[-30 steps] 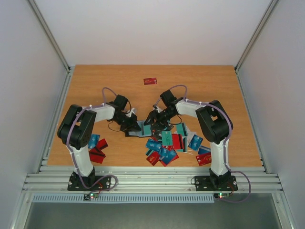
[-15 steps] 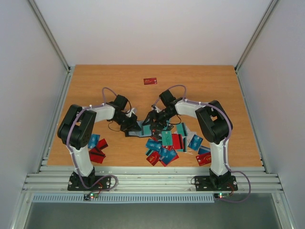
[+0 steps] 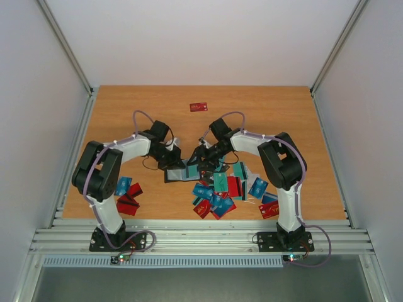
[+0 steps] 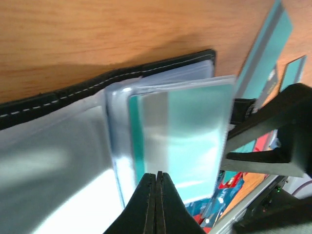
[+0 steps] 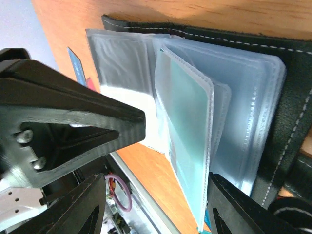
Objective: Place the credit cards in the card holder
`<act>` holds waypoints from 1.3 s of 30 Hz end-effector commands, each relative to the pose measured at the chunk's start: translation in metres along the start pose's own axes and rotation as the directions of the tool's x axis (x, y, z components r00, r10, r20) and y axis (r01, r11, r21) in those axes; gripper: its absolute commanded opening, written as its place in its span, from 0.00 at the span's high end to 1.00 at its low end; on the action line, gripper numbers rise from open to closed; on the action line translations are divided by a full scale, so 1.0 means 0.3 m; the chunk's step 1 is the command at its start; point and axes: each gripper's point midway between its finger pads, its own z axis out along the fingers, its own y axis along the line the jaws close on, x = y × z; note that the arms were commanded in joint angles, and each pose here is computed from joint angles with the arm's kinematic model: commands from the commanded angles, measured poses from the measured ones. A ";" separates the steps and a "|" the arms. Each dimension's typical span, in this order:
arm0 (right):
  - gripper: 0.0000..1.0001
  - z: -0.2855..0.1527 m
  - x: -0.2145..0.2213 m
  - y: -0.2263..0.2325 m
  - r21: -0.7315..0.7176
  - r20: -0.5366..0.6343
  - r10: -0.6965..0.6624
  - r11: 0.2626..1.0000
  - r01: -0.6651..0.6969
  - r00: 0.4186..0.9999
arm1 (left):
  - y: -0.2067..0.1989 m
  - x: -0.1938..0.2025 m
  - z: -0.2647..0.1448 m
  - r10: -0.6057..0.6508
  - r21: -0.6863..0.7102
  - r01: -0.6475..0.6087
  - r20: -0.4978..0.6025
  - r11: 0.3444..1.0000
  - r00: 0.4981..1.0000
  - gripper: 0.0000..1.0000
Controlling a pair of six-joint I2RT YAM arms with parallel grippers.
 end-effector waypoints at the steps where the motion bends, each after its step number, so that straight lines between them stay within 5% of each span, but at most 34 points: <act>1: 0.43 -0.012 -0.006 0.058 -0.012 0.009 -0.056 0.998 0.056 0.998 | -0.066 -0.027 -0.086 0.034 -0.013 -0.033 0.067 0.999 0.997 1.00; 15: 0.43 -0.008 -0.012 0.093 0.009 0.003 -0.048 0.999 0.048 0.999 | -0.085 0.044 -0.276 0.066 -0.106 -0.048 0.178 0.993 0.982 0.99; 27: 0.43 0.135 0.011 0.300 -0.037 -0.092 -0.143 0.989 0.140 0.986 | -0.050 0.149 -0.438 0.055 -0.143 -0.013 0.298 0.990 0.953 0.97; 39: 0.43 -0.001 0.055 0.360 0.074 -0.022 -0.253 0.964 0.254 0.967 | -0.052 0.195 -0.467 0.034 -0.117 0.003 0.310 0.993 0.950 0.95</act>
